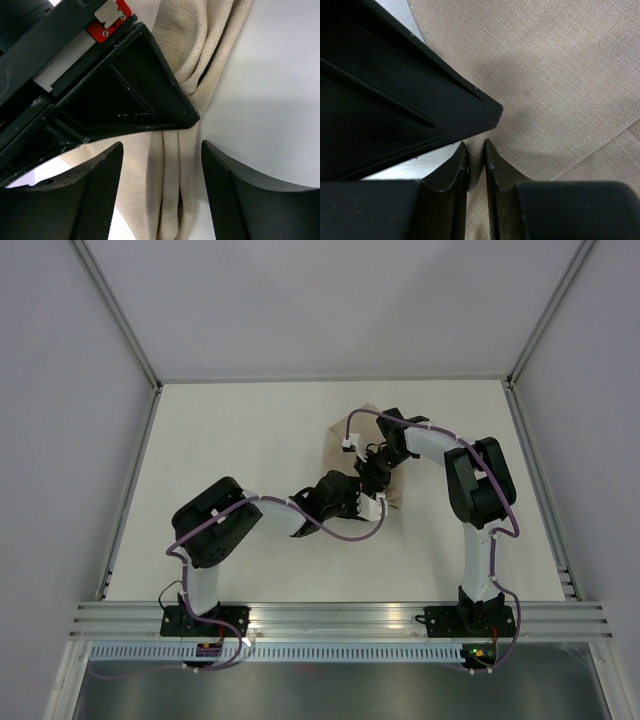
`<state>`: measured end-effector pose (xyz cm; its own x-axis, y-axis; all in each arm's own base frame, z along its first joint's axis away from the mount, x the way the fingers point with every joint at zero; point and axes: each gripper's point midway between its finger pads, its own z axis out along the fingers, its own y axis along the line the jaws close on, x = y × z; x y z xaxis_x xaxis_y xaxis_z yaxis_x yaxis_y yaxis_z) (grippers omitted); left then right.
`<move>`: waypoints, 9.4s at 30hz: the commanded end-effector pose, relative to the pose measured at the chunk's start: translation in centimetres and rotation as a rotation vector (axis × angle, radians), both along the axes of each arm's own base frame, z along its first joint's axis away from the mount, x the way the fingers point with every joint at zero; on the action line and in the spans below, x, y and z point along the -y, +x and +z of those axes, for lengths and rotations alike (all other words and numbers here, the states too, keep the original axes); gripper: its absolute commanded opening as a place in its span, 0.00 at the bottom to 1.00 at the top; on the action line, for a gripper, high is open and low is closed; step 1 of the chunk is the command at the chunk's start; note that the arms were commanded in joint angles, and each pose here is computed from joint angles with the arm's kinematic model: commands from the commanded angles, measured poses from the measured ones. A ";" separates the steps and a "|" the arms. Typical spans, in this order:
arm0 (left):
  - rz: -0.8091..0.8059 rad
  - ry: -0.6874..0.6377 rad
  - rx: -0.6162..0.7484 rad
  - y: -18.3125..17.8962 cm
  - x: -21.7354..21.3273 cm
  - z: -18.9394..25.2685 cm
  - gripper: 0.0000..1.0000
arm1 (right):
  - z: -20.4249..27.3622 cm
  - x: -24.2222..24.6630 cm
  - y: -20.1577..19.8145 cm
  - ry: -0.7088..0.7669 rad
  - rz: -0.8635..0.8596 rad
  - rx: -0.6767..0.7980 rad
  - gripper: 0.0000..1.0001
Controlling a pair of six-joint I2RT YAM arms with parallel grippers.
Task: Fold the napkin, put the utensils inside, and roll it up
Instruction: Roll the napkin at the center of the board.
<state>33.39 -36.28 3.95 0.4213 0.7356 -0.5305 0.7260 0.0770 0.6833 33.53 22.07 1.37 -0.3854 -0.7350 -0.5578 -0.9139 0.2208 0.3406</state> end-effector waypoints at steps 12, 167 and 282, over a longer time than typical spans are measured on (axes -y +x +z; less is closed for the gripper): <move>-0.096 0.253 -0.067 -1.4 -0.6 -3.8 0.38 | -4.9 3.7 -4.0 -0.186 0.035 -0.168 0.02; -0.038 -0.093 0.049 -5.3 1.3 3.6 0.46 | -4.7 3.4 -4.9 -0.065 0.106 -0.425 0.01; -0.123 -0.233 -1.533 -10.3 4.4 -1.4 0.11 | -1.6 3.7 -9.1 -0.127 0.152 0.478 0.42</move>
<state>22.44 -40.53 2.15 -0.5720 0.5851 -0.5748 0.6798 -0.0540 -0.7314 23.88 18.96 1.35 0.0130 -0.8075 -0.5897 -0.9890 0.0765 -0.1265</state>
